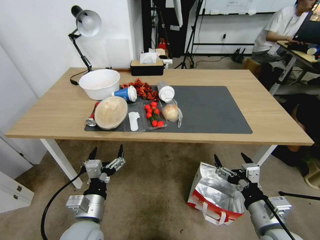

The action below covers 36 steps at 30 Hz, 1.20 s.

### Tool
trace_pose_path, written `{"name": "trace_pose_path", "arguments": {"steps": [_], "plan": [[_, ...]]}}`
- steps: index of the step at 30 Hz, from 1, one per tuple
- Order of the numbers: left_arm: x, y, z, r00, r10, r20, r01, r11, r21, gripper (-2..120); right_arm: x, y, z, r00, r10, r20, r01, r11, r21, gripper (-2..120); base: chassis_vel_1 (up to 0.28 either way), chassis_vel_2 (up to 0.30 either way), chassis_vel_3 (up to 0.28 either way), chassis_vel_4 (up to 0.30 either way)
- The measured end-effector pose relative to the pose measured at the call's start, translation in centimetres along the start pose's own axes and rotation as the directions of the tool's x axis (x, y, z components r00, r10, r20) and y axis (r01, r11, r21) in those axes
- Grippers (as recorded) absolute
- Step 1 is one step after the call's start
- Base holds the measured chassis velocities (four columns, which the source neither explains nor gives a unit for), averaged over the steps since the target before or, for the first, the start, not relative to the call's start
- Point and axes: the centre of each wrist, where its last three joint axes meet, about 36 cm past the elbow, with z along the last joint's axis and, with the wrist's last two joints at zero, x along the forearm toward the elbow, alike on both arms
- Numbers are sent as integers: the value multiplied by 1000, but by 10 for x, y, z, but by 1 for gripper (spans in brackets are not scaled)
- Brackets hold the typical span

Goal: Pick up the food delivery bag from the floor and place it on the table.

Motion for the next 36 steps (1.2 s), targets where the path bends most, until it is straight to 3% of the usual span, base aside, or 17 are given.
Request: {"name": "trace_pose_path", "arguments": {"steps": [36], "plan": [[-6,-1,17,1000,-2,-11,2,1000,9,100,-6,-3,15,999,-19,-43,19,1000,16,100,0,0,0,0]]}}
